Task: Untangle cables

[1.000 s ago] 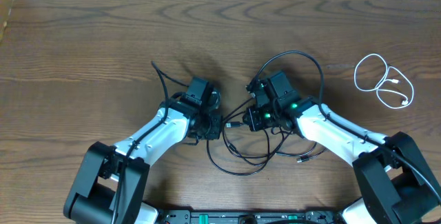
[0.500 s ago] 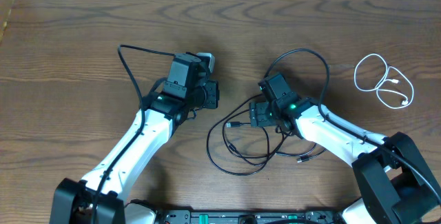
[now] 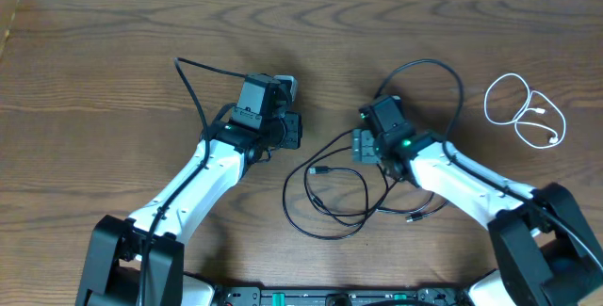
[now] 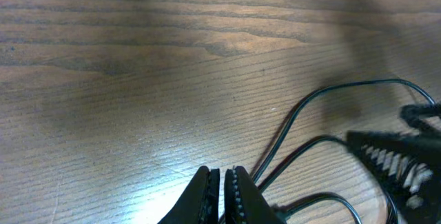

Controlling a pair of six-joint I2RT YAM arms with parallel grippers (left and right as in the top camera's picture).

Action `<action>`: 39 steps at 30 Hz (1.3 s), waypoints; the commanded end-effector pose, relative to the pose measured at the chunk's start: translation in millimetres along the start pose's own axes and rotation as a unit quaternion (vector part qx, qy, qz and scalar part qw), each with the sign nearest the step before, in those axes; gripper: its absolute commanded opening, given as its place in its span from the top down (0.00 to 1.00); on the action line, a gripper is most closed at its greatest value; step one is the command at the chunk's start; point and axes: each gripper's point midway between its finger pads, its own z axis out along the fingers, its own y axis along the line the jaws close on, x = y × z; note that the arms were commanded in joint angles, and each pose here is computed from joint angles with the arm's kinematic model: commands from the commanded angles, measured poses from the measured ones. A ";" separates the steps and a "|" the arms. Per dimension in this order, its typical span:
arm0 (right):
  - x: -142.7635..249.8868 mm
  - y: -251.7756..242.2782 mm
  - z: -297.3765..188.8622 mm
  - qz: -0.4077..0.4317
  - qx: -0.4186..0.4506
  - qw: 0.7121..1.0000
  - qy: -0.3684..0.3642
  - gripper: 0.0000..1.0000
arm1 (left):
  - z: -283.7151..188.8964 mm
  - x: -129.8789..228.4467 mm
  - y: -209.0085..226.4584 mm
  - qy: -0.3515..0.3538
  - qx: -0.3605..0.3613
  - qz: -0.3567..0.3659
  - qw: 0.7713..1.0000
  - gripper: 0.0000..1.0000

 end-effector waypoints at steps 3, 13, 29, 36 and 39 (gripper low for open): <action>-14.2 -39.7 -17.8 0.044 0.036 0.998 -0.009 0.25 | -1.3 -3.0 3.0 -0.005 -0.007 0.006 1.000 0.87; 20.5 -96.7 -23.6 0.093 0.090 0.988 0.086 0.43 | -1.3 -3.0 3.0 -0.005 -0.007 0.006 1.000 0.84; 43.3 -60.2 -10.4 0.121 -0.008 0.985 0.126 0.99 | -6.6 -9.8 42.4 -0.028 -0.121 0.004 0.992 0.84; -5.3 -7.2 -5.5 0.091 -0.105 0.990 0.017 0.99 | -7.2 -8.5 45.1 -0.026 -0.129 0.003 0.991 0.84; -23.4 16.8 -10.4 0.071 -0.137 0.988 -0.028 0.99 | -9.8 -8.4 54.1 -0.028 -0.155 0.003 0.988 0.84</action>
